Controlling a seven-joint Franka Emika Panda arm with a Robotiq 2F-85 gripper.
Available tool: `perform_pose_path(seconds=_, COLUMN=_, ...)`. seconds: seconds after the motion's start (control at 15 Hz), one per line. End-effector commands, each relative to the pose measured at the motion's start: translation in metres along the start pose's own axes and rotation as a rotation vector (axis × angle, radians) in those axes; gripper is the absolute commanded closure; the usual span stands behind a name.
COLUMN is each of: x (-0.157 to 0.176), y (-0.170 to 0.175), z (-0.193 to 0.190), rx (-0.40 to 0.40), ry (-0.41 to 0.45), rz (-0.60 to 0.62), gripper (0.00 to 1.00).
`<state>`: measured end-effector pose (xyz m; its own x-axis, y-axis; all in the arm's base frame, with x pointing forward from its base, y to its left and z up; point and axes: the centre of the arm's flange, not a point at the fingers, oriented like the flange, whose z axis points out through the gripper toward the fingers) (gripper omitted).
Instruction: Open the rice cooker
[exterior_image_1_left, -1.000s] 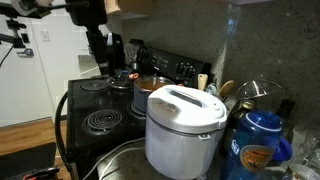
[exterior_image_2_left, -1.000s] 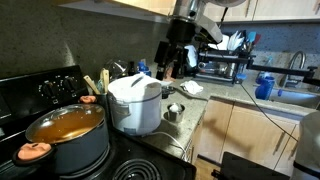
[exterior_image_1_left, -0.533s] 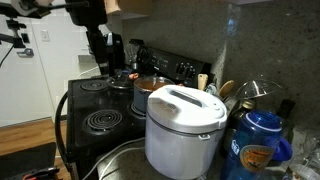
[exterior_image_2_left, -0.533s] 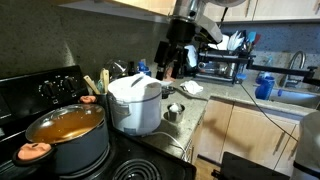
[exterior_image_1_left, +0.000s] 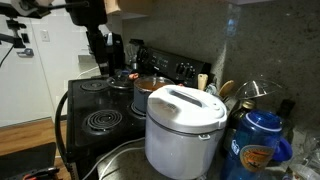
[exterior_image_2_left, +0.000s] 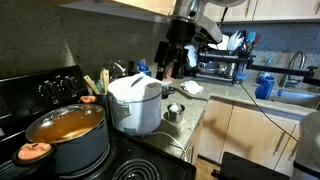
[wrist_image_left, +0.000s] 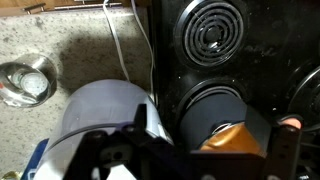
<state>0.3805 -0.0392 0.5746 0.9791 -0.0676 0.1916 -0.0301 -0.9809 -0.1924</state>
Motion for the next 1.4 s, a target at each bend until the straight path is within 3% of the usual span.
perform_pose_path(seconds=0.0, x=0.006, y=-0.003, z=0.01, rx=-0.006, ry=-0.018, rz=0.015, gripper=0.0)
perform_pose_path(seconds=0.2, x=0.034, y=-0.003, z=0.038, rx=-0.062, ry=0.004, rz=0.139, gripper=0.0)
perform_pose_path(seconds=0.67, x=0.105, y=0.026, z=0.077, rx=-0.177, ry=0.201, rz=0.473, gripper=0.0)
perform_pose_path(seconds=0.93, x=0.126, y=0.046, z=0.075, rx=-0.223, ry=0.281, rz=0.662, gripper=0.0)
perform_pose_path(seconds=1.33, x=0.154, y=0.059, z=0.066, rx=-0.266, ry=0.388, rz=0.802, gripper=0.0)
